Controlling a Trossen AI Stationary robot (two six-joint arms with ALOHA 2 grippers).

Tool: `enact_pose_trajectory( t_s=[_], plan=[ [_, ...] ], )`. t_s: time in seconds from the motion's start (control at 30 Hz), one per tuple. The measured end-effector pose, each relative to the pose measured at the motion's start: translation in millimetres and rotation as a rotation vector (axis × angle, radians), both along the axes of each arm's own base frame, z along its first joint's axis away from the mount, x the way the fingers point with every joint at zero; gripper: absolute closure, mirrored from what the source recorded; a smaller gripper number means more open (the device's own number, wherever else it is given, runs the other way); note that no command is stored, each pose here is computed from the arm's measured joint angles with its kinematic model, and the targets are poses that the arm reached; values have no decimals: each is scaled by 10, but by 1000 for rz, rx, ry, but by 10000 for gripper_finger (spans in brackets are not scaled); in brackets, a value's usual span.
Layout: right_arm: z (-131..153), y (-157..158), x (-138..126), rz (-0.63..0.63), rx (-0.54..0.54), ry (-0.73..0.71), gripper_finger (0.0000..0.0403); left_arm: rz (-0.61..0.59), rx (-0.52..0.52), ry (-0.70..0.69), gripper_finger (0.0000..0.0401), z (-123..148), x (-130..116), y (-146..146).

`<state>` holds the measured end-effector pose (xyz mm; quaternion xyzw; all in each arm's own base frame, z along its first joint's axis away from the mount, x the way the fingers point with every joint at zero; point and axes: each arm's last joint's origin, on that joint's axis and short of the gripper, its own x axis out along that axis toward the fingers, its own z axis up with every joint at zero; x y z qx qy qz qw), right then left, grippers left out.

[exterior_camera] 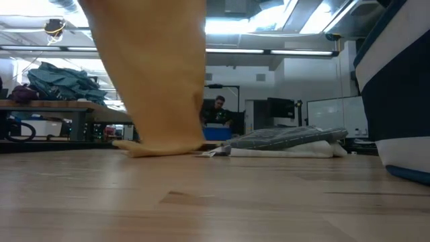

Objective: Fold towel
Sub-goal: Fold the yellow kitchen towel

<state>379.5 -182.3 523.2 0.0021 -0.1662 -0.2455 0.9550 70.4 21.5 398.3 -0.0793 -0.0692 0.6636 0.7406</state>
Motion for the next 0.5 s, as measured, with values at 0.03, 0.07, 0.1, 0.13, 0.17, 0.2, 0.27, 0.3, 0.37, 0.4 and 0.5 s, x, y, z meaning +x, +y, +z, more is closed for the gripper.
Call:
enact_pose_trajectory(
  t_s=[0.03, 0.07, 0.1, 0.13, 0.17, 0.2, 0.27, 0.3, 0.37, 0.4, 0.5],
  plan=[
    [24, -41, -29, -2, -6, -27, 389, 13, 3, -1, 400, 30, -27, 10],
    [44, -74, -54, 4, -4, -54, 389, 27, 2, -4, 400, 66, -51, 21],
    [59, -106, -76, 10, -2, -76, 389, 42, 2, -11, 400, 109, -81, 33],
    [78, -132, -98, 26, 0, -103, 389, 55, 2, -13, 400, 145, -107, 42],
    [93, -158, -118, 43, 4, -127, 389, 66, 1, -12, 400, 180, -128, 50],
    [106, -178, -136, 56, 10, -146, 389, 73, -1, -17, 400, 224, -147, 56],
    [124, -193, -154, 72, 14, -173, 389, 82, 0, -4, 400, 305, -171, 62],
    [133, -193, -157, 74, 9, -186, 389, 84, 1, 8, 400, 347, -171, 64],
    [163, -173, -163, 79, -9, -218, 389, 92, 3, 26, 400, 457, -170, 67],
    [181, -164, -171, 84, -21, -236, 389, 94, 4, 41, 400, 513, -165, 68],
    [220, -110, -170, 125, -40, -277, 389, 79, 9, 114, 400, 667, -106, 69]
  ],
)
